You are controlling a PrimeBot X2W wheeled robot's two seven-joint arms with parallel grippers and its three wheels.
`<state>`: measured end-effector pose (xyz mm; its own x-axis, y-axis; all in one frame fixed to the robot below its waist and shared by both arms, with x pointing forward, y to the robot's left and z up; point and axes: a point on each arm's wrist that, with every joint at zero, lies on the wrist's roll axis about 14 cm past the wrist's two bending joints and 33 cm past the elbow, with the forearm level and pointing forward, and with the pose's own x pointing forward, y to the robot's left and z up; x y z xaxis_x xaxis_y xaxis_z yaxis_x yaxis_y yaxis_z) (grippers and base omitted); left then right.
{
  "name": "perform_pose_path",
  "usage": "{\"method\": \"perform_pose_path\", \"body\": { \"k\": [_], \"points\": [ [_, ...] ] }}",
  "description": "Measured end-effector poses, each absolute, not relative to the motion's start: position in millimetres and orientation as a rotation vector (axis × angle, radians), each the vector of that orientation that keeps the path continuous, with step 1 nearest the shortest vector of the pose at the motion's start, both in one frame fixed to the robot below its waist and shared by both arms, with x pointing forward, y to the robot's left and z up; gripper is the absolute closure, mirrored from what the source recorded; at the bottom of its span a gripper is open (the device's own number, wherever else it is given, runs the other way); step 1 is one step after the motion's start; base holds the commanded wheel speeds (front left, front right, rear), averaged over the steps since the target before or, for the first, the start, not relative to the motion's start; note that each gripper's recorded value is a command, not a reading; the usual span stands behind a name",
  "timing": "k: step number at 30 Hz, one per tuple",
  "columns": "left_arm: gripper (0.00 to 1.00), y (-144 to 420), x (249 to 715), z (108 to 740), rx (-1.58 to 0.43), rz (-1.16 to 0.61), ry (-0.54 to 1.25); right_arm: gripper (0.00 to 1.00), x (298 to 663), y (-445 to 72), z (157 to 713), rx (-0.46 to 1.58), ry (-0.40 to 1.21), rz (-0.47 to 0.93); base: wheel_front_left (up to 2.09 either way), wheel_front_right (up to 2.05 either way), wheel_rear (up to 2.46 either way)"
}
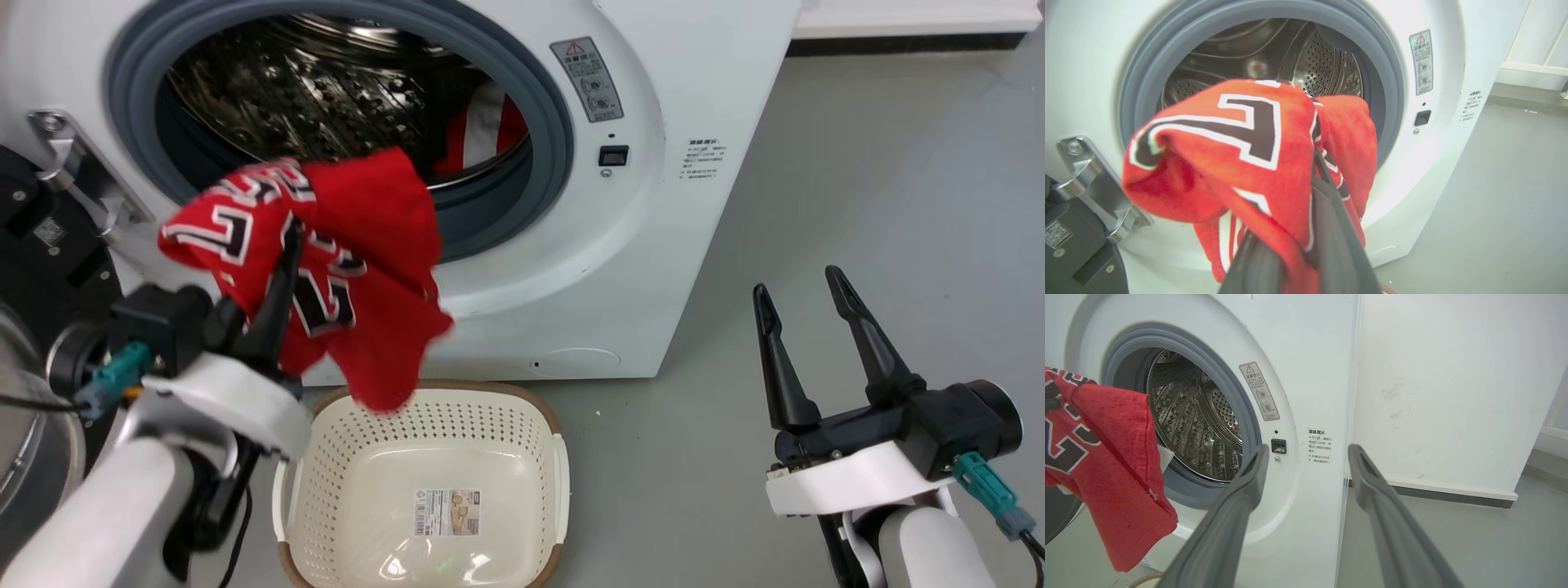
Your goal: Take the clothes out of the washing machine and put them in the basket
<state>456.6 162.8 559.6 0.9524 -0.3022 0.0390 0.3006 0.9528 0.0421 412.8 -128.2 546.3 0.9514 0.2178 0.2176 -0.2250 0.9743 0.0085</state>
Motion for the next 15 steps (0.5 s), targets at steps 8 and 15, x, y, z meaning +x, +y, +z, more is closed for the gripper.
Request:
{"method": "perform_pose_path", "body": {
  "k": [8, 15],
  "points": [
    [1.0, 154, 414, 494, 0.012, -0.339, 0.221, 0.0, 412, -126, 545, 0.036, -0.213, 0.233, 0.0, 0.0, 0.0],
    [1.0, 154, 407, 419, 0.001, -0.346, 0.422, 0.0, 420, -135, 532, 0.019, -0.181, 0.207, 0.0, 0.0, 0.0]
  ]
}}
